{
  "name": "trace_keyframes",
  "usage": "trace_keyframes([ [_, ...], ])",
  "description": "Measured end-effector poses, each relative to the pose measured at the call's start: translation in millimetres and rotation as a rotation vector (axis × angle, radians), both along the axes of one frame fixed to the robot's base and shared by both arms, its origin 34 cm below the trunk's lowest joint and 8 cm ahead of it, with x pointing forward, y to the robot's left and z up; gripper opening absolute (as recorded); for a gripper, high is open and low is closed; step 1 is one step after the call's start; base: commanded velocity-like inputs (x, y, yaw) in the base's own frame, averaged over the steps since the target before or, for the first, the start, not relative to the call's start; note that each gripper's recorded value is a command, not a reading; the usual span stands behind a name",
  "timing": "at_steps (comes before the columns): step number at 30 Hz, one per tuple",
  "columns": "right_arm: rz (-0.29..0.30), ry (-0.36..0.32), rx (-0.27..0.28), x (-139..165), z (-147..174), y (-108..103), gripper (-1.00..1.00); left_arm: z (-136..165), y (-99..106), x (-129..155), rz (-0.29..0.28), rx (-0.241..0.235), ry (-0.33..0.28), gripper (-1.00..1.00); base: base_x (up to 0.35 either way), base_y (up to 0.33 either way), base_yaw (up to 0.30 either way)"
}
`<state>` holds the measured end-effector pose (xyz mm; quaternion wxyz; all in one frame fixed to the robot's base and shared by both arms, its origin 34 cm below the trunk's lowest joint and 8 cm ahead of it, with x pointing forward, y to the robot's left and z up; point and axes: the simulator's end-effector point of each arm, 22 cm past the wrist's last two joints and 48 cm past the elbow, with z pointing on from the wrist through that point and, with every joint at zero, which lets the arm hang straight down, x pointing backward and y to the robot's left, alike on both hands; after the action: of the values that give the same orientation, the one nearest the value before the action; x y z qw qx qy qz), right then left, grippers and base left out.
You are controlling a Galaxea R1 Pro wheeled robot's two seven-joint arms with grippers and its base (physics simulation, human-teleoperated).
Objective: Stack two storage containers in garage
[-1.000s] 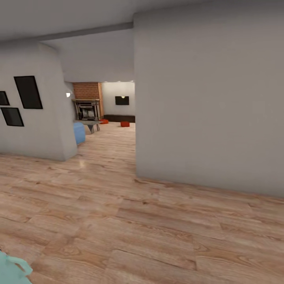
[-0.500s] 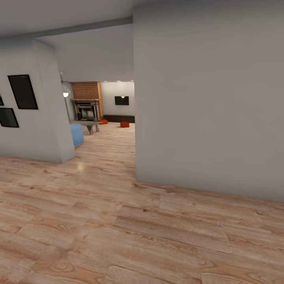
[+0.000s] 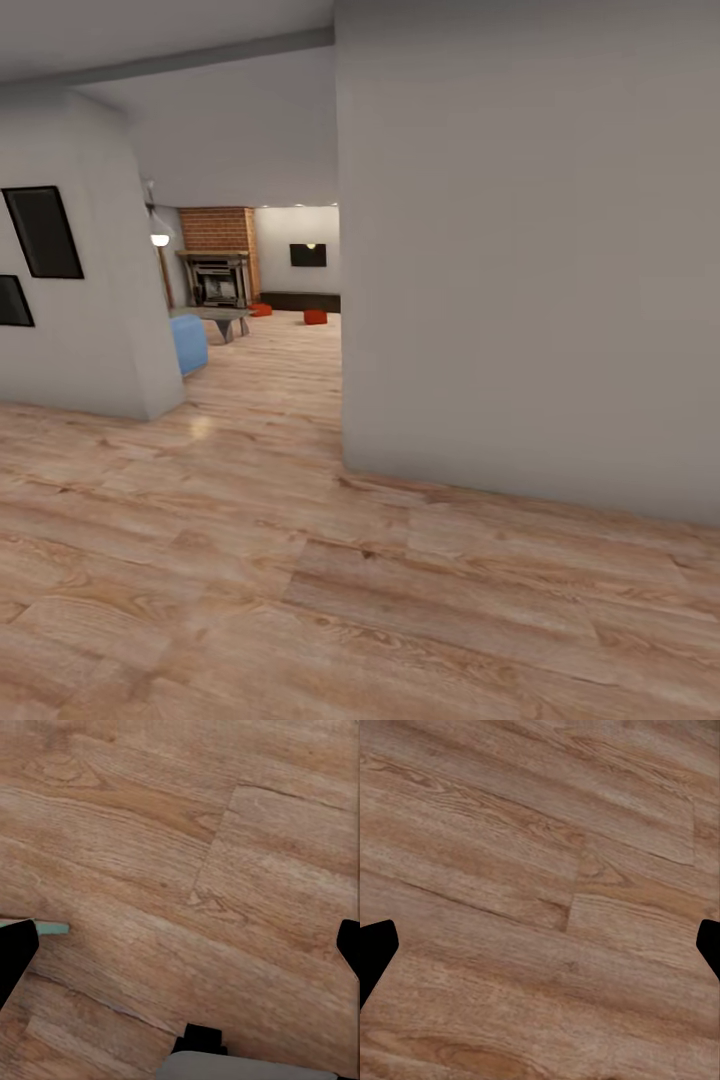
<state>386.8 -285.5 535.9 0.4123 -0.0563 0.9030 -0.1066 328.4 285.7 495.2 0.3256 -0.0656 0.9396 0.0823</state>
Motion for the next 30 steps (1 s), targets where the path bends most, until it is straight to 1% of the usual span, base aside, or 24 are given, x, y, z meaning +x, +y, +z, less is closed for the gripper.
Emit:
trace_keyframes([
  [9,0.0,0.001,0.0,-0.3,-0.2,0.0,1.0,-0.1,-7.3,0.2,0.001,-0.01,-0.001,1.0,0.325,0.0,0.0],
  [19,0.001,0.001,0.0,-0.5,-0.4,0.1,1.0,-0.3,-7.4,-0.1,0.001,-0.01,0.0,1.0,0.325,0.0,0.01],
  [21,0.001,0.002,0.0,-0.8,-0.5,0.2,1.0,-0.2,-3.6,-0.1,0.002,-0.005,0.0,1.0,0.325,0.0,0.131],
  [23,0.001,0.002,0.0,-0.7,-0.5,0.1,1.0,-0.2,-4.2,-0.2,0.002,-0.006,0.0,1.0,0.325,0.0,0.213],
  [26,0.001,0.002,-0.001,-0.8,-0.5,0.0,1.0,-0.3,-6.0,-0.2,0.001,-0.008,0.0,1.0,0.325,0.0,0.267],
  [30,0.0,0.003,-0.001,-0.5,-0.5,-0.1,1.0,-0.2,-2.1,-0.4,0.002,-0.002,0.001,1.0,0.325,0.0,0.292],
])
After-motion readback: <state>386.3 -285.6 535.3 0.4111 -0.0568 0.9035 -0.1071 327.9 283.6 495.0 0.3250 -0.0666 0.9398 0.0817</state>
